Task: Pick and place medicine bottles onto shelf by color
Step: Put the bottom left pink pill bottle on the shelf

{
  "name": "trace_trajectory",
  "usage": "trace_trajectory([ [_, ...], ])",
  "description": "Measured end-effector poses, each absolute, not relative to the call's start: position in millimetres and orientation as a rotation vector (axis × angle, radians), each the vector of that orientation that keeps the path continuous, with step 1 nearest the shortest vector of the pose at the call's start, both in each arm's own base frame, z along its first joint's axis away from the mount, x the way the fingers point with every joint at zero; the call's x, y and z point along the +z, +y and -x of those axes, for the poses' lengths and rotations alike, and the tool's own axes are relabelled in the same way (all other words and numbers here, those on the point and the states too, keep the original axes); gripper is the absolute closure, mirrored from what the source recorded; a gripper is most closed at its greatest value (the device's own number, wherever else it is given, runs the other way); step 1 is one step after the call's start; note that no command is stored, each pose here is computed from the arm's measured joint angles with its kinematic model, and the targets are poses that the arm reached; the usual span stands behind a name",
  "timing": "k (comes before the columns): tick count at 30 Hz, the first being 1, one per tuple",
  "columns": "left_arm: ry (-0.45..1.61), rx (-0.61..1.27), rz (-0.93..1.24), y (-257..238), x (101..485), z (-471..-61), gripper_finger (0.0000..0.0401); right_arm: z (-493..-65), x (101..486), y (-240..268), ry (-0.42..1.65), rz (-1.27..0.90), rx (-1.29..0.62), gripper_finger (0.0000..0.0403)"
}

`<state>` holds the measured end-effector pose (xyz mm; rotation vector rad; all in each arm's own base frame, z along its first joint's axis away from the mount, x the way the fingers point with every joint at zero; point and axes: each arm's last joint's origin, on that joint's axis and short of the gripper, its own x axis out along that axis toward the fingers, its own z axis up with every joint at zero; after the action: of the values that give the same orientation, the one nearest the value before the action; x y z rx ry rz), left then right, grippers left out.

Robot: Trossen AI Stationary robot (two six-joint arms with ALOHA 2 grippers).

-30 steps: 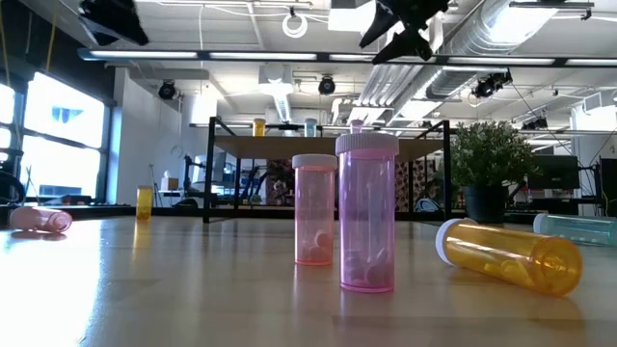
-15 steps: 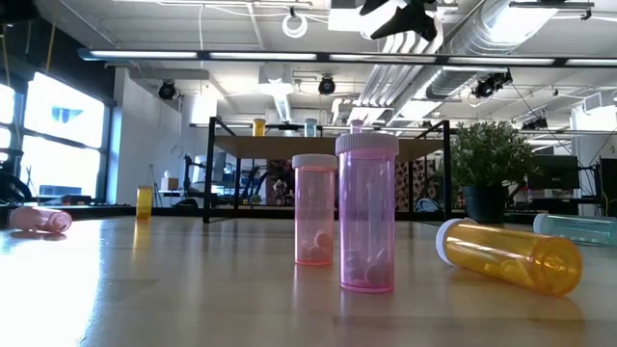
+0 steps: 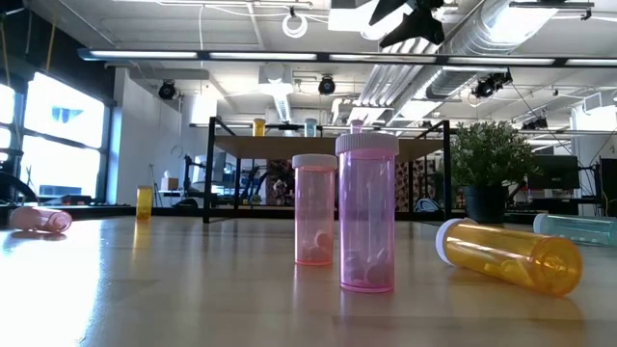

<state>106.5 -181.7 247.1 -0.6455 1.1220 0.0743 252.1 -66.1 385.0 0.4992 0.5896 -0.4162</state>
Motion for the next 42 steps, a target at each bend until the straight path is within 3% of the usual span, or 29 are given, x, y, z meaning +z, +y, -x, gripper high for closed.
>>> trace_trajectory([
  [10, 1.022, 0.287, 0.598, -219.2, 200.1, -100.5, 0.0162, -252.3, 384.8, -66.2, 0.595, -0.474, -0.408, 0.0185],
  [17, 1.024, 0.338, 0.561, -233.8, 170.8, -112.4, 0.0162, -252.3, 384.8, -66.2, 0.597, -0.463, -0.405, 0.0185],
  [42, 0.973, 0.463, 0.510, -240.0, 129.4, -131.9, 0.0162, -252.8, 385.5, -66.3, 0.593, -0.441, -0.396, 0.0185],
])
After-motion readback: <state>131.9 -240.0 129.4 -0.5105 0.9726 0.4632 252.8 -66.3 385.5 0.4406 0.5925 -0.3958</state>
